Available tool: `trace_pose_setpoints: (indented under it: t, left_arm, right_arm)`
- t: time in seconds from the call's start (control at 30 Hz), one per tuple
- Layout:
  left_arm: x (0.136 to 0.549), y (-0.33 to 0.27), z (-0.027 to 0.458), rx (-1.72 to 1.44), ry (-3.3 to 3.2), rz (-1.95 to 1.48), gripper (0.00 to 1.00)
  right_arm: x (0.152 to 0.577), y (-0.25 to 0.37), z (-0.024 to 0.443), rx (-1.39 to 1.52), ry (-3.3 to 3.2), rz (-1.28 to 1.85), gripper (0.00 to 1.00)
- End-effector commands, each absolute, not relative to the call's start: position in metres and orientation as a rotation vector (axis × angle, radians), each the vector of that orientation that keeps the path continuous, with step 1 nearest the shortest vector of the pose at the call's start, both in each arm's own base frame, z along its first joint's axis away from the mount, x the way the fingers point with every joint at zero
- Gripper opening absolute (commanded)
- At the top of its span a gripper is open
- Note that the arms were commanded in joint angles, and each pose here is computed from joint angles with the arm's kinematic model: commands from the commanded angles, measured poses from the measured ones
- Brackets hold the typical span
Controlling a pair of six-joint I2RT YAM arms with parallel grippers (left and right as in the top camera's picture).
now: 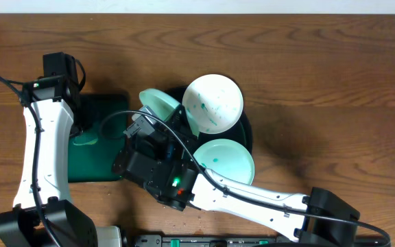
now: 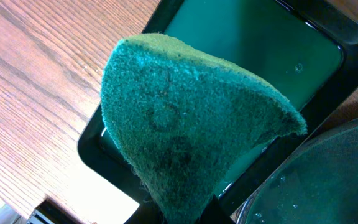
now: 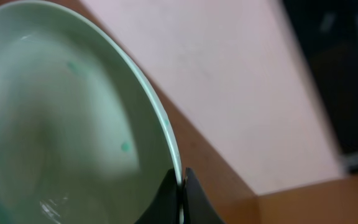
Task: Clean dirty plates on tray and stack at the side
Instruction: 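Grasp the scrubbed left plate rim with the right gripper and lift, then place the plate on the table right of the tray, release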
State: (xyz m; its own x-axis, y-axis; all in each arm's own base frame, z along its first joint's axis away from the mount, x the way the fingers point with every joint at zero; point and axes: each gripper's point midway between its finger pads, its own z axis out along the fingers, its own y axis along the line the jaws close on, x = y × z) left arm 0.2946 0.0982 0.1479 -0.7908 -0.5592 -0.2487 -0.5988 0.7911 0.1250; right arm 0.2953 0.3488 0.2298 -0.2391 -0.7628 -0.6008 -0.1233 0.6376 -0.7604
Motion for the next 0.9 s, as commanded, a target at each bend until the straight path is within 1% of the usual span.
trace_pose_setpoints:
  t: [0.0, 0.1, 0.2, 0.37, 0.47, 0.53, 0.67, 0.77, 0.87]
  left_arm:
    - [0.295, 0.103, 0.152, -0.932, 2.760, 0.317, 0.08]
    - [0.295, 0.103, 0.152, -0.932, 2.761, 0.317, 0.08]
    - [0.295, 0.103, 0.152, -0.932, 2.760, 0.317, 0.07]
    - [0.295, 0.103, 0.152, -0.932, 2.761, 0.317, 0.08]
    - [0.295, 0.103, 0.152, -0.932, 2.761, 0.317, 0.07]
    - [0.295, 0.103, 0.152, -0.932, 2.760, 0.317, 0.07]
    - [0.295, 0.103, 0.152, -0.932, 2.761, 0.317, 0.07]
    - [0.295, 0.103, 0.152, -0.932, 2.761, 0.317, 0.07]
    - [0.295, 0.103, 0.152, -0.932, 2.761, 0.317, 0.08]
  right_arm:
    - [0.292, 0.368, 0.223, -0.753, 1.856, -0.414, 0.01]
    - [0.289, 0.377, 0.208, -0.798, 1.989, -0.177, 0.01]
    - [0.294, 0.371, 0.203, -0.782, 2.126, 0.046, 0.01]
    - [0.309, 0.342, 0.216, -0.770, 2.295, 0.453, 0.01]
    - [0.326, 0.306, 0.231, -0.662, 2.355, 0.632, 0.01]
    - [0.340, 0.273, 0.238, -0.551, 2.391, 0.678, 0.01]
    - [0.367, 0.193, 0.240, -0.292, 2.467, 0.650, 0.01]
    - [0.378, 0.125, 0.228, -0.038, 2.546, 0.580, 0.01]
    - [0.380, 0.069, 0.210, 0.158, 2.595, 0.489, 0.01]
